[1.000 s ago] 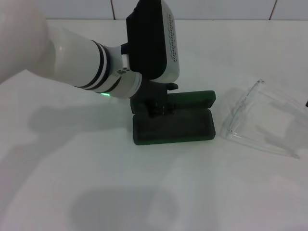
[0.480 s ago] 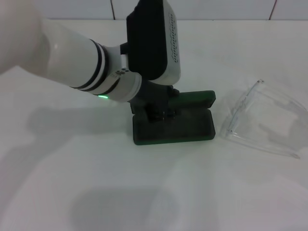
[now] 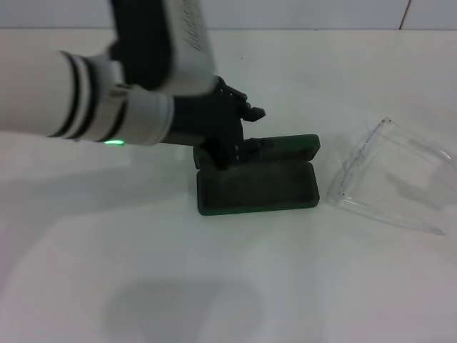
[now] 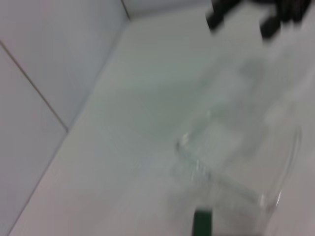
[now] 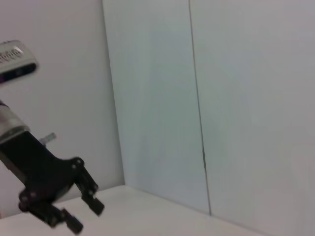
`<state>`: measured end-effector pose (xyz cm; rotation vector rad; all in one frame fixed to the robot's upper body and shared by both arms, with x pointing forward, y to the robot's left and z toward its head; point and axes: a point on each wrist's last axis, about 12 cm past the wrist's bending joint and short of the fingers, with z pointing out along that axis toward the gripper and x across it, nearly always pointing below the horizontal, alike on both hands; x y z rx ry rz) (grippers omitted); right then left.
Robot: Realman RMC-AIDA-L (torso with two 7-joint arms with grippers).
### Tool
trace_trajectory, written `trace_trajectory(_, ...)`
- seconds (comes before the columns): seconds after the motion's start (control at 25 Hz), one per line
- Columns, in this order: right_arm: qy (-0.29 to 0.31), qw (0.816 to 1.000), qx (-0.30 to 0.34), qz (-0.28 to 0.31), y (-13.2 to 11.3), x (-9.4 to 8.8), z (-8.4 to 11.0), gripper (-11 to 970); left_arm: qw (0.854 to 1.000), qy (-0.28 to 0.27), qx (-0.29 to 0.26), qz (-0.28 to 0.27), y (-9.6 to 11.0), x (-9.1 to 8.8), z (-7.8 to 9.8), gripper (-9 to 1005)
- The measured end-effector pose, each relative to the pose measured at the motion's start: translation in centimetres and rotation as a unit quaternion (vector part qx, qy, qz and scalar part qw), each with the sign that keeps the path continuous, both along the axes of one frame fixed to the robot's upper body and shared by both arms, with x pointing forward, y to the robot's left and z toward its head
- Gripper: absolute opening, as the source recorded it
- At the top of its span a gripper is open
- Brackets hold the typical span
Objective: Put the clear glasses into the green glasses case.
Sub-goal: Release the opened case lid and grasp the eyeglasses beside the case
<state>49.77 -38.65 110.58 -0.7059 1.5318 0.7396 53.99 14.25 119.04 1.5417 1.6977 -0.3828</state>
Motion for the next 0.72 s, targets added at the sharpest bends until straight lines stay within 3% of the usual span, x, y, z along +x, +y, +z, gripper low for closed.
trace_trajectory(0.2, 0.050, 0.998, -0.023, 0.031, 0.8, 1.6, 0.5, 819, 0.991, 0.040, -0.124, 0.008, 2.6, -1.0, -0.5, 360)
trace_trajectory(0.4, 0.083, 0.994, -0.053, 0.054, 1.4, 2.6, 1.6, 818, 0.983, 0.069, -0.168, 0.023, 5.0, -2.0, -1.5, 305)
trace_trajectory(0.48, 0.111, 0.990, -0.065, 0.059, 1.6, 3.2, 2.0, 818, 0.967, 0.108, -0.227, 0.026, 7.5, -2.6, -2.6, 284)
trace_trajectory(0.72, 0.182, 0.975, -0.098, 0.082, 2.6, 4.6, 4.1, 817, 0.944, 0.138, -0.295, 0.052, 11.5, -3.2, -5.0, 218)
